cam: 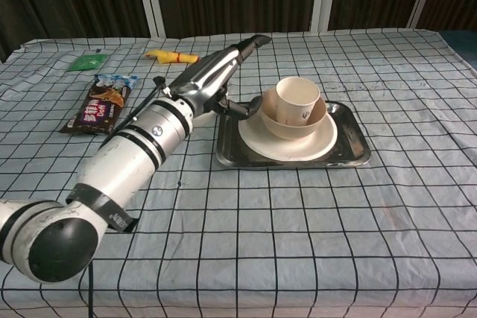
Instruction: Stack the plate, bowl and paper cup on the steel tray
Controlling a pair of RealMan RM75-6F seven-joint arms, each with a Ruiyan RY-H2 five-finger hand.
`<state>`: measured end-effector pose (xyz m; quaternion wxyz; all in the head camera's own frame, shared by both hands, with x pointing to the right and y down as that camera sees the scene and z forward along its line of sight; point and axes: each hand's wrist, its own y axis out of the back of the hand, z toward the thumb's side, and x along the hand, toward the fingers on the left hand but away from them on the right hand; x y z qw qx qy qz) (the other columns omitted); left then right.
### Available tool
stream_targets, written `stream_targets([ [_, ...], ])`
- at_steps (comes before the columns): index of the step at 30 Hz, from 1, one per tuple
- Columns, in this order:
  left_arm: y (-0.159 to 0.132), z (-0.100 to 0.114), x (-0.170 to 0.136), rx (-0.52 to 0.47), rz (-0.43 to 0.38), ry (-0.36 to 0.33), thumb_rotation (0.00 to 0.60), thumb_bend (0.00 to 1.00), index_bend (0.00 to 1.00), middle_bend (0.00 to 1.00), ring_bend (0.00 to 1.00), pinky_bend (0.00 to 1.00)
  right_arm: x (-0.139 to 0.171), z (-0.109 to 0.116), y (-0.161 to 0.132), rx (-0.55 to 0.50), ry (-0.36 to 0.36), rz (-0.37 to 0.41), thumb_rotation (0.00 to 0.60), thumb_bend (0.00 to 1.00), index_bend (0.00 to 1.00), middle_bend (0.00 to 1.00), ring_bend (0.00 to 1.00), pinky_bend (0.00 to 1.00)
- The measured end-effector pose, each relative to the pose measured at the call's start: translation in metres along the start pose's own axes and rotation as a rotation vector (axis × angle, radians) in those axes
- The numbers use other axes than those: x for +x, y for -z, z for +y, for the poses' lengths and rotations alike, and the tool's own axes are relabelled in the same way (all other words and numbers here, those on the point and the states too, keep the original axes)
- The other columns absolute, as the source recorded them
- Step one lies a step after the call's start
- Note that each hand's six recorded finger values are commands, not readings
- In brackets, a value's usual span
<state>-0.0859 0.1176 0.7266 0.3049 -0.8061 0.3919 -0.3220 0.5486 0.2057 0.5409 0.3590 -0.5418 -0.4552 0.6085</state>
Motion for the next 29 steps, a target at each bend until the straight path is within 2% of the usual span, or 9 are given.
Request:
stream_targets([
  [4,0.009,0.025,-0.022,0.053,-0.014,-0.003,0.6,0.44,0.0,0.02,0.0,0.0,0.002,-0.002,-0.012,0.004,0.001,0.034,0.6,0.2,0.21,0.0,0.0,0.0],
  [8,0.035,0.06,-0.06,0.167,0.001,0.018,0.6,0.43,0.0,0.01,0.0,0.0,0.006,-0.002,-0.024,0.022,0.008,0.068,0.6,0.2,0.14,0.0,0.0,0.0],
  [12,0.093,0.103,-0.123,0.339,0.111,0.066,0.6,0.43,0.0,0.0,0.0,0.0,0.011,-0.005,-0.035,0.06,0.003,0.083,0.6,0.2,0.06,0.0,0.0,0.0],
  [17,0.152,0.131,-0.225,0.433,0.323,0.155,0.6,0.41,0.0,0.0,0.0,0.0,0.019,-0.014,-0.055,0.114,-0.02,0.093,0.6,0.2,0.02,0.0,0.0,0.0],
  [21,0.176,0.147,-0.29,0.501,0.489,0.117,0.6,0.4,0.0,0.0,0.0,0.0,0.025,-0.02,-0.074,0.139,-0.033,0.105,0.6,0.2,0.02,0.0,0.0,0.0],
  [23,0.18,0.153,-0.311,0.522,0.534,0.096,0.6,0.4,0.0,0.0,0.0,0.0,0.028,-0.023,-0.082,0.155,-0.036,0.111,0.6,0.2,0.02,0.0,0.0,0.0],
  [29,0.172,0.165,-0.324,0.525,0.501,0.035,0.6,0.4,0.0,0.0,0.0,0.0,0.032,-0.028,-0.093,0.161,-0.053,0.107,0.6,0.2,0.02,0.0,0.0,0.0],
])
